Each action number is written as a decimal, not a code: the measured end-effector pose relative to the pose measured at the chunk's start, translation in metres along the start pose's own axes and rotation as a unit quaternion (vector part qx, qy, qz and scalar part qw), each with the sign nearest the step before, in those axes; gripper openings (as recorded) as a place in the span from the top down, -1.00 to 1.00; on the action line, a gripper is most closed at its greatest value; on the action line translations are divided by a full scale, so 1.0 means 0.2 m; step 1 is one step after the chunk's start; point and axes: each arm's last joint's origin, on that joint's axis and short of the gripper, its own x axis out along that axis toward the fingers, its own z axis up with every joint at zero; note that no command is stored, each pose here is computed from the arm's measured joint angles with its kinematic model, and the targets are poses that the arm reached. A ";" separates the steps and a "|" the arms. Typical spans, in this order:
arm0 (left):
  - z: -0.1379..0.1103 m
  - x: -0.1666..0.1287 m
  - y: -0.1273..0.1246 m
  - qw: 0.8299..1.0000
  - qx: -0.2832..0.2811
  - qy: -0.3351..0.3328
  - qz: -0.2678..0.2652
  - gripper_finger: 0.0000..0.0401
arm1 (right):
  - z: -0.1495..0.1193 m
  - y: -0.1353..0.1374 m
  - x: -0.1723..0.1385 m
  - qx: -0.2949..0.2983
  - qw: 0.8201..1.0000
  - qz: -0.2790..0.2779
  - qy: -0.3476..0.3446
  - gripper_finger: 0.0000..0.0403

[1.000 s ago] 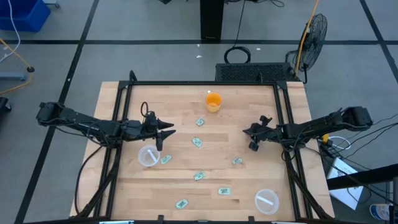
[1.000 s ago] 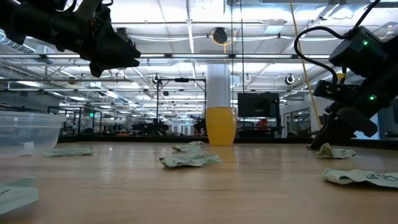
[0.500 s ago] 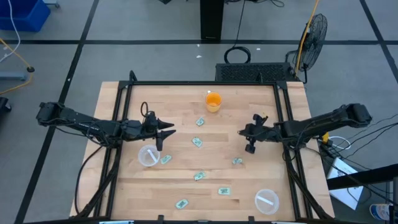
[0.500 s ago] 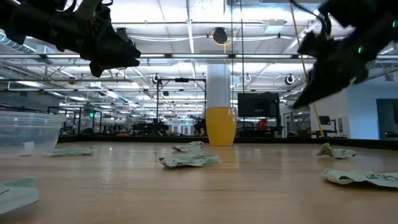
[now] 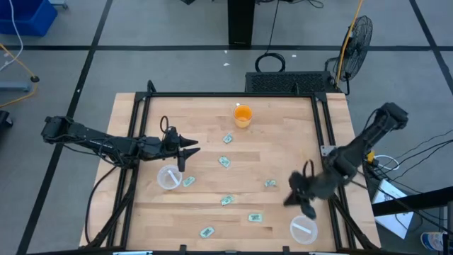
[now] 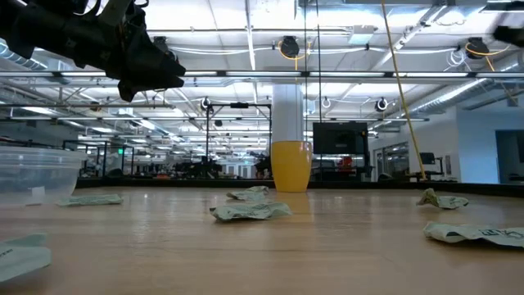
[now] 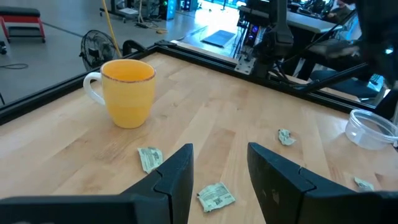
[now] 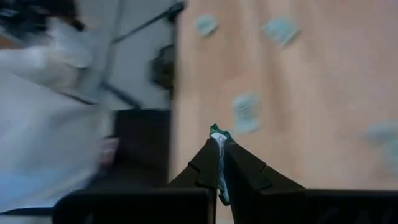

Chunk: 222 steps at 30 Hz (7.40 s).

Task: Pick and place Stevia / Truvia into bins
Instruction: Put the green stevia packet into the right transparent container, then put the light green stevia packet into the left transparent container

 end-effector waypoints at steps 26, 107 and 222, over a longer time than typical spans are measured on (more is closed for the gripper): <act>-0.02 0.01 0.03 1.000 0.004 0.021 0.021 0.22 | -0.44 0.00 0.29 0.240 0.937 -0.170 0.190 0.96; -0.10 0.32 -0.38 0.846 0.169 0.505 0.012 0.22 | 0.07 -0.32 0.07 -0.303 0.853 -0.354 -0.234 0.55; 0.13 0.14 -0.46 0.934 0.083 0.318 0.144 0.39 | 0.12 -0.32 0.10 -0.303 0.895 -0.262 -0.198 0.55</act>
